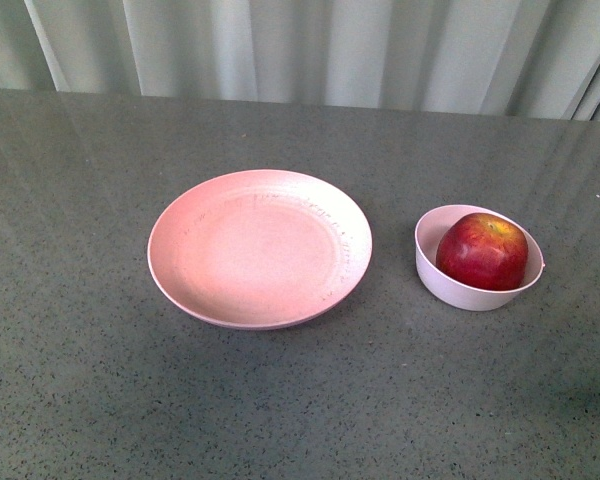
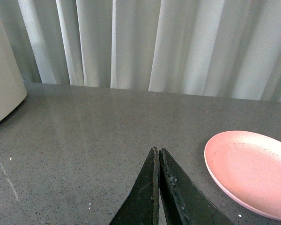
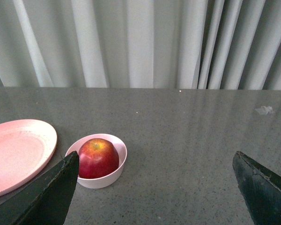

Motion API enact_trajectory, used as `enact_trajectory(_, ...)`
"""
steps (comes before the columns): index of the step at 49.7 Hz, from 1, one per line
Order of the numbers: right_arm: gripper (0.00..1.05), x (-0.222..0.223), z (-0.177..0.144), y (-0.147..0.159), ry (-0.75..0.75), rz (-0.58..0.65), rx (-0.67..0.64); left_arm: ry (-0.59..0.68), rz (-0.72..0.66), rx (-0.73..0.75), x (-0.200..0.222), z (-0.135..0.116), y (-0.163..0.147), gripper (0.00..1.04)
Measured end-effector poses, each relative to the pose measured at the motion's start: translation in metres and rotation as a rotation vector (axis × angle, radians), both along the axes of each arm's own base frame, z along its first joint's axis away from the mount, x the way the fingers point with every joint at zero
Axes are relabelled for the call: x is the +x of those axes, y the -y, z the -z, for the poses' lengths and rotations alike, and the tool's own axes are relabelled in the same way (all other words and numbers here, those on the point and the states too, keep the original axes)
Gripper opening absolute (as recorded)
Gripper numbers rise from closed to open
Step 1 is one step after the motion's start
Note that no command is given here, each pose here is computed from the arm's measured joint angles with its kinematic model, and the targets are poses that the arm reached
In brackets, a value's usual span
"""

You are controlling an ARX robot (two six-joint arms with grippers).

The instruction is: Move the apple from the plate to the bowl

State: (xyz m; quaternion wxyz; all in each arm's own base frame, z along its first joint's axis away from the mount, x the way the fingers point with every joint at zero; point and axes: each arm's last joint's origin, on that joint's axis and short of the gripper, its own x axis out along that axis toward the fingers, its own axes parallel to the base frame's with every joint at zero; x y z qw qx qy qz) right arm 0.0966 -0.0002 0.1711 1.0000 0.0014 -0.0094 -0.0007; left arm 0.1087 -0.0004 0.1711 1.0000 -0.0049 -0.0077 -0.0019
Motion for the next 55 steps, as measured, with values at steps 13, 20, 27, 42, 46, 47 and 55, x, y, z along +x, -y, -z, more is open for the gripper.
enact_trajectory(13,0.96,0.000,0.000,0.000,0.000,0.000,0.000,-0.017,-0.001,0.001,-0.011,0.004,0.000,0.02)
enact_trajectory(20,0.96,0.000,0.000,0.000,0.000,0.000,0.000,-0.016,-0.001,0.001,-0.011,0.004,0.000,0.02)
enact_trajectory(27,0.96,0.000,0.000,0.000,0.000,0.000,0.000,-0.016,-0.001,0.002,-0.011,0.004,0.000,0.02)
enact_trajectory(42,0.96,0.000,0.000,0.000,0.000,0.000,0.000,-0.016,-0.001,0.001,-0.011,0.004,0.000,0.08)
enact_trajectory(46,0.96,0.000,0.000,0.000,0.000,0.000,0.000,-0.016,-0.001,0.001,-0.011,0.004,0.000,0.23)
enact_trajectory(47,0.96,0.000,0.000,0.000,0.000,0.000,0.000,-0.016,-0.001,0.001,-0.011,0.004,0.000,0.24)
enact_trajectory(55,0.96,0.000,0.000,0.000,0.000,0.000,0.000,-0.016,-0.001,0.001,-0.011,0.004,0.000,0.55)
